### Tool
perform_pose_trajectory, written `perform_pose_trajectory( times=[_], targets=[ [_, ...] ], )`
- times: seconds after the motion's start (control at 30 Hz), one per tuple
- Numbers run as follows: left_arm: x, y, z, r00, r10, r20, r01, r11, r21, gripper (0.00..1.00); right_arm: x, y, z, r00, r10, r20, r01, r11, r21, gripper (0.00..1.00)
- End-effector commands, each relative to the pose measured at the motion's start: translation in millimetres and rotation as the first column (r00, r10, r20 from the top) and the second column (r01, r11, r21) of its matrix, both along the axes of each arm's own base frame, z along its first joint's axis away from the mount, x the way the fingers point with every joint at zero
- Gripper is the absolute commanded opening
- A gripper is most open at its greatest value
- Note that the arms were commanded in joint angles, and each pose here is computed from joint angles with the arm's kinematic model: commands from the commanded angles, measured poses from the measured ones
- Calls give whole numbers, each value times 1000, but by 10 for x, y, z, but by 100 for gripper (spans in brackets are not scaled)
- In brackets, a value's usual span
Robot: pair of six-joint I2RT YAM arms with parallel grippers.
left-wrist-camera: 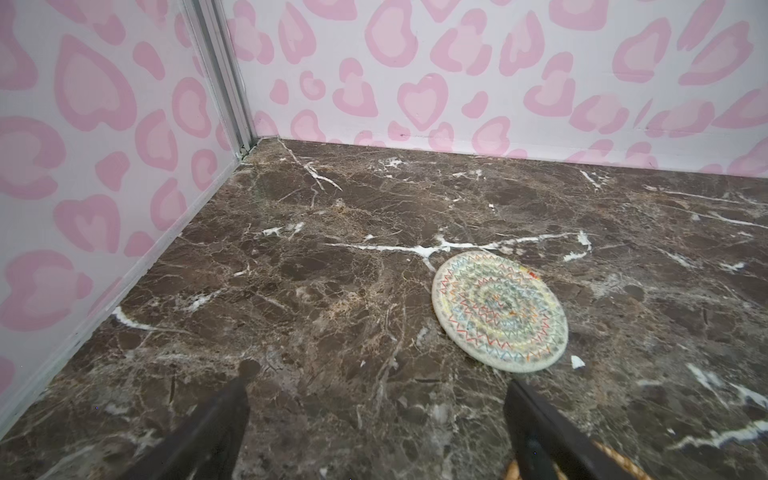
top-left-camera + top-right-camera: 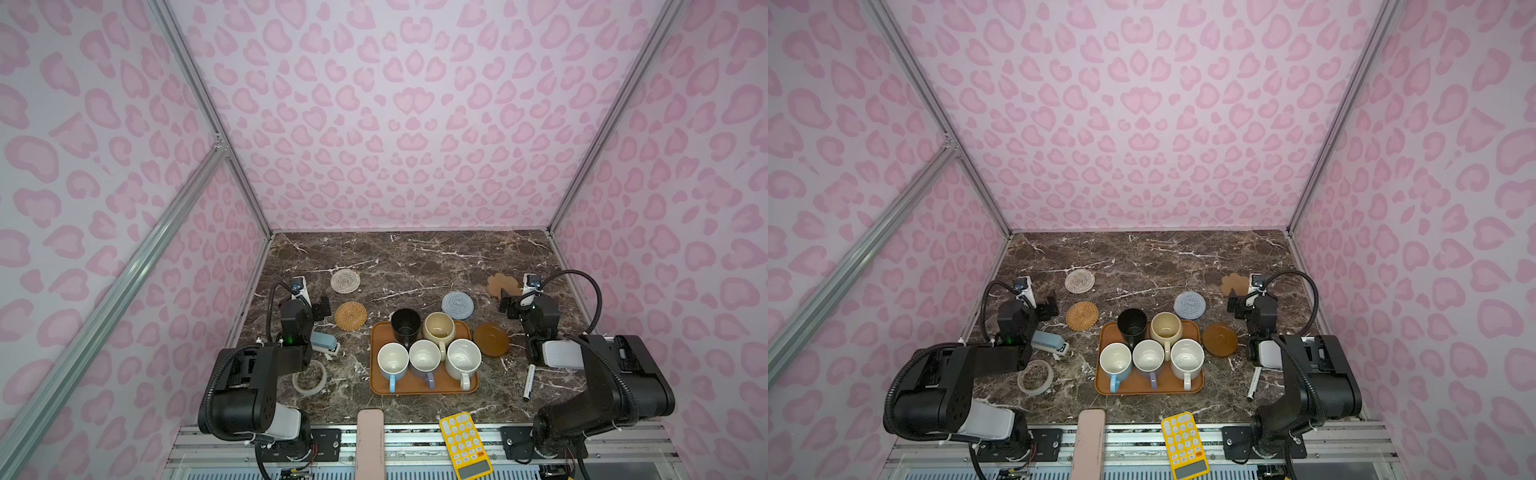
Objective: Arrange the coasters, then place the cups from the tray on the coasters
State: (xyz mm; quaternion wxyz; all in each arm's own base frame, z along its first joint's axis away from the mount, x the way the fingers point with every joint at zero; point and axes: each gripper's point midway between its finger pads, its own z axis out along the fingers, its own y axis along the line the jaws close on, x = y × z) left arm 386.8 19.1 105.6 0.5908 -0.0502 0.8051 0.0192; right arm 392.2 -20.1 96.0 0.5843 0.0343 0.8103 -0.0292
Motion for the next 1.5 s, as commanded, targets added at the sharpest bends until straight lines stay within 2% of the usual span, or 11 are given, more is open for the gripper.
perform_pose_trajectory(
  times=[0.0, 1.37, 1.47],
  targets=[
    [21, -3, 98, 999, -6, 38, 6, 1000, 6, 97, 9, 6, 5, 1000, 4, 4, -4, 1000, -3, 100],
    [15, -6, 109, 999, -7, 44, 7, 1000, 4, 97, 8, 6, 14, 1000, 4, 6, -4, 1000, -2, 100],
    [15, 20, 142, 999, 9, 41, -9, 1000, 2, 97, -4, -33, 70, 999, -22, 27, 22, 1000, 5, 100]
  ],
)
